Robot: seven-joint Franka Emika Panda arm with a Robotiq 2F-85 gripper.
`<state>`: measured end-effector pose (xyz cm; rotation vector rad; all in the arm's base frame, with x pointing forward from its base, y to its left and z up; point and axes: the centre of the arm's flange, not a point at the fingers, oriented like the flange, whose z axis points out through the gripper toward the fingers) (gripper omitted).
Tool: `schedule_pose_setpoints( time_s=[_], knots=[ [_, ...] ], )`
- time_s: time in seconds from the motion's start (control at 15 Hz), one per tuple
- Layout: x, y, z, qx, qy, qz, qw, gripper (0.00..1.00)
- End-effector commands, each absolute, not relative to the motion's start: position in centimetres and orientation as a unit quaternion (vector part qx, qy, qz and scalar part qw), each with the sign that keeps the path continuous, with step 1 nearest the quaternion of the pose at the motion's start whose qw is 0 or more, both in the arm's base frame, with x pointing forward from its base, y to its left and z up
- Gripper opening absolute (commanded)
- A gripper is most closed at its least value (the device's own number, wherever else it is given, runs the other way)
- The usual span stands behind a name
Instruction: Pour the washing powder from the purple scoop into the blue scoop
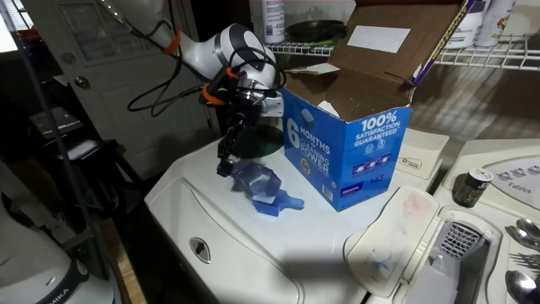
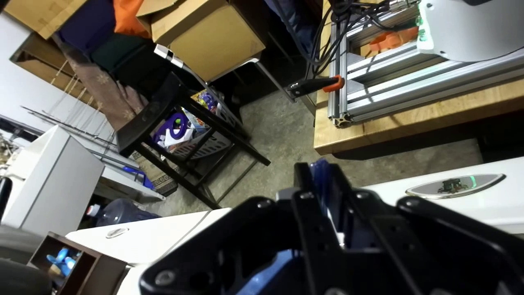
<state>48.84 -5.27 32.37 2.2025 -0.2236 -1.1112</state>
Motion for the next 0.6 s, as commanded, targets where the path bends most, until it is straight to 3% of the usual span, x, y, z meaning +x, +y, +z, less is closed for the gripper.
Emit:
schedule_pose_setpoints(
  time_s=[0.0,0.53],
  knots=[
    [49.61,-4.88,32.38,0.823,-0.089,-0.433,0.356,0.03],
    [49.77,-4.89,32.16,0.812,-0.085,-0.435,0.379,0.03]
  ],
)
